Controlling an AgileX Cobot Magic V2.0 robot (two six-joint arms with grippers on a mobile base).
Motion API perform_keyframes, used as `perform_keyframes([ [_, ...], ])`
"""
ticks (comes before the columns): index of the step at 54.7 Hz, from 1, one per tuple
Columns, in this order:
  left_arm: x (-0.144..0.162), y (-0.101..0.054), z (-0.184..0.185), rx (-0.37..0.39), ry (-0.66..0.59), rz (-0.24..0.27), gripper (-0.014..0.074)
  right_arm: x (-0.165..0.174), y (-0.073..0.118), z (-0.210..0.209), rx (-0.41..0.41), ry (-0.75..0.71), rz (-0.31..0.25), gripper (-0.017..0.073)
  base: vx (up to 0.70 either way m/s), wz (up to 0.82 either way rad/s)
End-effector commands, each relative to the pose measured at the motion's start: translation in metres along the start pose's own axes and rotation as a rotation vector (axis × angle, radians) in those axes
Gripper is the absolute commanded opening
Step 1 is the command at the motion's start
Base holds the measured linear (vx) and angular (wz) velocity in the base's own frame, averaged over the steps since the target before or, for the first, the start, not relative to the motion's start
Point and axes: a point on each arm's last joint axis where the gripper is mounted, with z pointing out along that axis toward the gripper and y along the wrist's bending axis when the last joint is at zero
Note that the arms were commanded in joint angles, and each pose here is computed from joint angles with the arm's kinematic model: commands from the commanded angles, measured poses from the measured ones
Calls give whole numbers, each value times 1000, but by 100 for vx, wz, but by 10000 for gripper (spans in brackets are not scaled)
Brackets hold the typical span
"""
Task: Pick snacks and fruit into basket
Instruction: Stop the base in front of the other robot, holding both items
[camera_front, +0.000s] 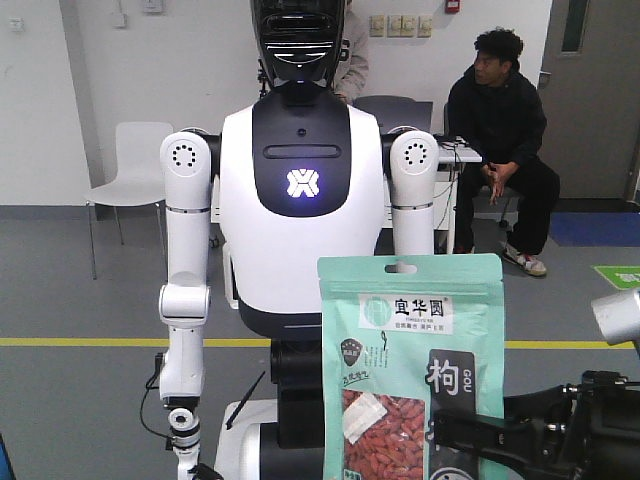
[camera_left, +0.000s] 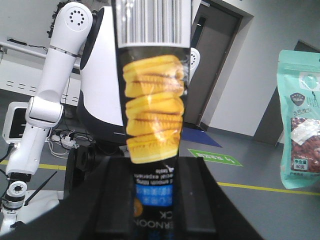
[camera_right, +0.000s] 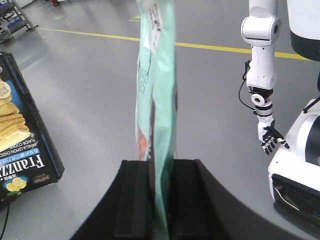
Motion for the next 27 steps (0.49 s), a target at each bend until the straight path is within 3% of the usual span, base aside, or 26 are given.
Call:
perform_keyframes([
  [1,-17,-8,-1,56,-100,-3,3,-13,7,-6,-6,-64,-17,-10,1,-1],
  [27,-17,-8,-1,56,-100,-3,3,-13,7,-6,-9,-63,-16,-10,0,0],
])
